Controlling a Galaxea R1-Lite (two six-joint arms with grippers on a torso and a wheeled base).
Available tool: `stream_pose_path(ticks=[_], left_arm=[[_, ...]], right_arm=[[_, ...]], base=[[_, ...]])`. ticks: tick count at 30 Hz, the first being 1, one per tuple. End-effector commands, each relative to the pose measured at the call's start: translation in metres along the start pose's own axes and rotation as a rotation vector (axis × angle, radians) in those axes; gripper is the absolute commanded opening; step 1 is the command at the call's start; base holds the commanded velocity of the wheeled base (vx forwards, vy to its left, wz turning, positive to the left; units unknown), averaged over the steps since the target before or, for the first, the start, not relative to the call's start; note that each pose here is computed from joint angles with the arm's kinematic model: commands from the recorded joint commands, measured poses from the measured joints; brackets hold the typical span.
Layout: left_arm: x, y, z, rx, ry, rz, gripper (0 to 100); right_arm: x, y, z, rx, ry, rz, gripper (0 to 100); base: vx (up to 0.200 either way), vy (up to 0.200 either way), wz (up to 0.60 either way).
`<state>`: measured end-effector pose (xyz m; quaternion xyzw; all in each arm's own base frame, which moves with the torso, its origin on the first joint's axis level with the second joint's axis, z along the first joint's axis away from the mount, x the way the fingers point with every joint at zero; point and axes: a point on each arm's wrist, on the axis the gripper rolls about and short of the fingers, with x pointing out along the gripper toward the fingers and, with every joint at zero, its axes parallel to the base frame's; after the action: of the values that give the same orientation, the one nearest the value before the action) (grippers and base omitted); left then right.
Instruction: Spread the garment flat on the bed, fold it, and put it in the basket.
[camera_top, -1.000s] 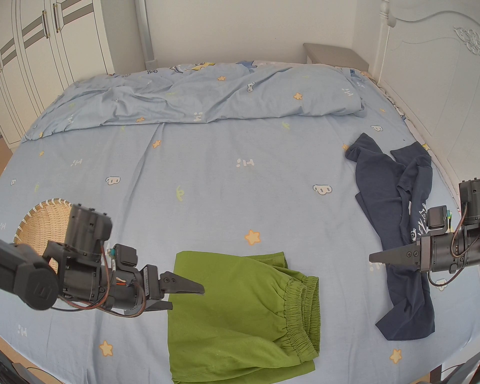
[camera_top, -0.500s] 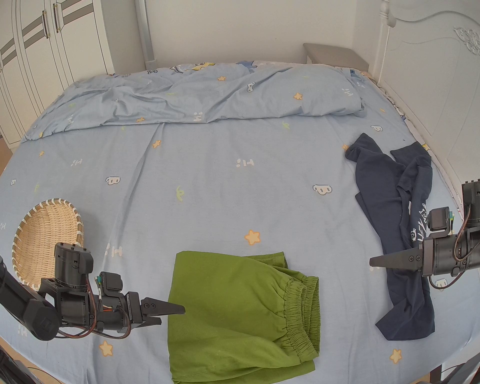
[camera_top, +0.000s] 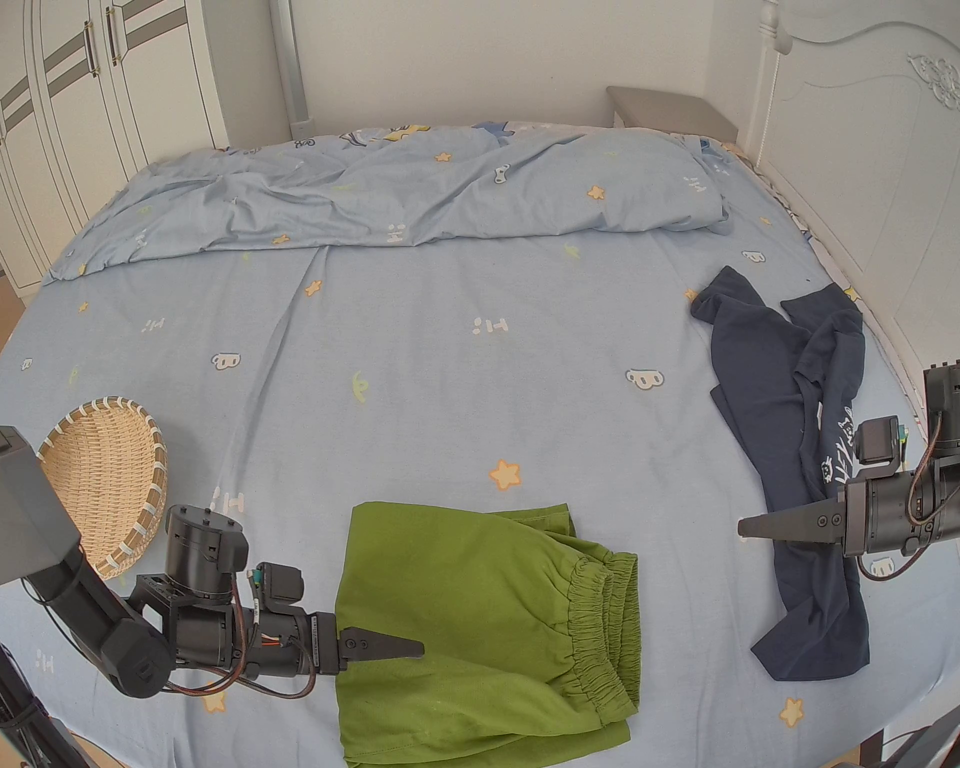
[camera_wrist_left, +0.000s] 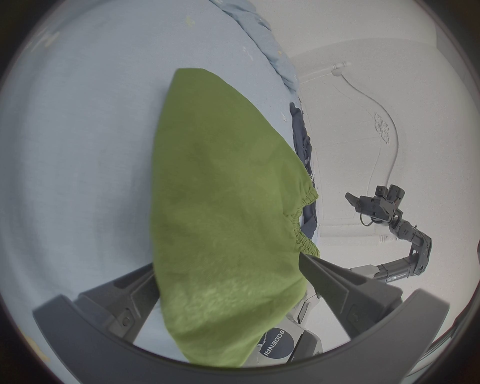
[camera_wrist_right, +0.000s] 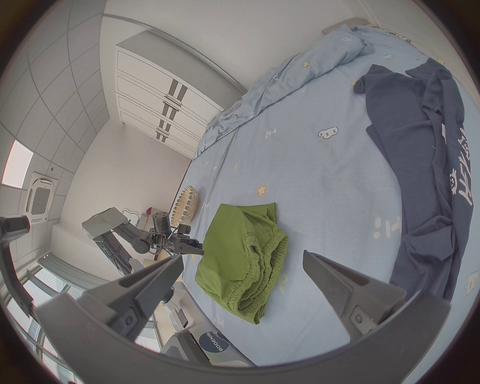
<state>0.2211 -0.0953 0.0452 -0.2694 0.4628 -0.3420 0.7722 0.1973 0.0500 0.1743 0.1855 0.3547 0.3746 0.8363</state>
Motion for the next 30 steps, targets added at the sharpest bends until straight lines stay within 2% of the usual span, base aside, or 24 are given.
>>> stream_pose_path(ticks=[1, 7, 15, 16, 21, 22, 25, 29, 30], left_arm=[[0.022, 0.003, -0.004, 0.009, 0.058, -0.014, 100], [0.046, 0.005, -0.004, 0.059, 0.052, -0.058, 100], [0.046, 0.005, -0.002, 0.049, 0.013, -0.081, 100], [0.046, 0.005, -0.002, 0.051, 0.011, -0.082, 0], [0.036, -0.003, 0.001, 0.061, -0.015, -0.094, 0], [0.022, -0.015, 0.004, 0.083, -0.047, -0.115, 0], [0.001, -0.031, 0.014, 0.082, -0.075, -0.117, 0], [-0.013, -0.051, 0.031, 0.055, -0.055, -0.093, 0], [-0.023, -0.062, 0.047, 0.023, -0.04, -0.066, 0]], right_arm=[[0.0, -0.001, -0.001, 0.001, 0.003, 0.0, 100], [0.0, -0.001, 0.0, 0.0, -0.002, -0.001, 100], [0.0, -0.002, 0.0, 0.002, -0.001, -0.004, 100], [0.0, -0.002, 0.0, 0.002, 0.001, -0.003, 100], [0.001, -0.002, -0.001, 0.002, 0.003, -0.002, 100], [0.001, -0.002, -0.001, 0.001, 0.005, -0.001, 100], [0.001, -0.002, -0.001, -0.001, 0.004, -0.001, 100], [0.0, -0.001, -0.001, -0.002, 0.001, -0.001, 100], [0.001, -0.001, -0.001, 0.0, 0.003, -0.001, 100]], base=[[0.0, 0.0, 0.0], [0.0, 0.0, 0.0], [0.0, 0.0, 0.0], [0.0, 0.0, 0.0], [0.0, 0.0, 0.0], [0.0, 0.0, 0.0], [0.0, 0.0, 0.0], [0.0, 0.0, 0.0], [0.0, 0.0, 0.0]])
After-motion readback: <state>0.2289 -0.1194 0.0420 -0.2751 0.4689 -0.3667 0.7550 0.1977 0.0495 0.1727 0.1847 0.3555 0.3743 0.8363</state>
